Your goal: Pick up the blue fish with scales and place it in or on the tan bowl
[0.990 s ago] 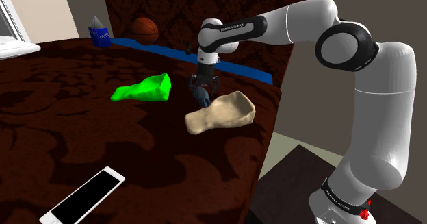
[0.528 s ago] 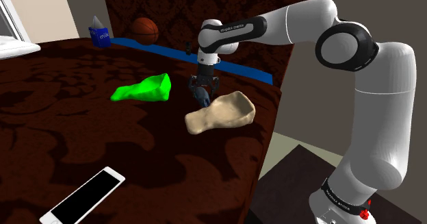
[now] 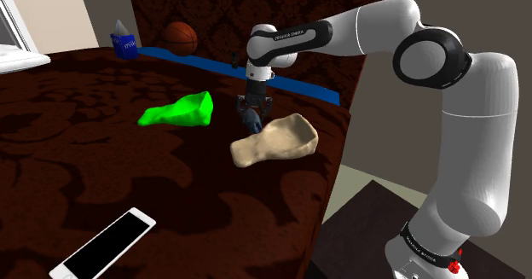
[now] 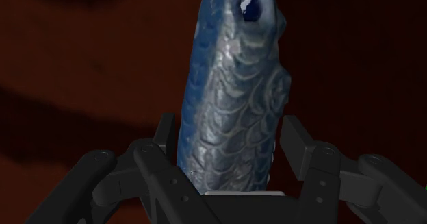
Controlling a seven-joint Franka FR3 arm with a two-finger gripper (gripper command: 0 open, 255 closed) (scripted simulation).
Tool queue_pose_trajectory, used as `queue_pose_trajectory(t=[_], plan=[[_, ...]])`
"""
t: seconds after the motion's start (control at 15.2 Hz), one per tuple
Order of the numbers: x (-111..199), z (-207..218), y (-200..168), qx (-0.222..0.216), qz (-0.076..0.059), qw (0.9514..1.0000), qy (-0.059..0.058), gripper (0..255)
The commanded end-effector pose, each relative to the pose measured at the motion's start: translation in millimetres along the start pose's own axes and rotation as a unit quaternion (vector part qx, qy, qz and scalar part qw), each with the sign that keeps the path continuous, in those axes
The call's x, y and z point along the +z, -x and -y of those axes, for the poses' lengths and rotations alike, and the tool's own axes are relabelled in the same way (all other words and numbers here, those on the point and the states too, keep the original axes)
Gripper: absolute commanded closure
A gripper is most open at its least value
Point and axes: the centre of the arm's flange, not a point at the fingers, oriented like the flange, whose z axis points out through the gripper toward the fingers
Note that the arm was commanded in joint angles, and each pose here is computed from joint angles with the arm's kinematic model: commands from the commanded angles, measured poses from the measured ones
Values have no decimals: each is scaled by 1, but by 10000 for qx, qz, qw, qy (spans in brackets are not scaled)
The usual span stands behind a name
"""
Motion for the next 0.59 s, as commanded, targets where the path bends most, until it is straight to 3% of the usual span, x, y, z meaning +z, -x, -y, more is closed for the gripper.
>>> queue_pose_trajectory(t=[0.0,0.53], plan=[[0,0,0,-1,-2,10000,-2,255],[-36,5,7,-1,-3,10000,-2,255]])
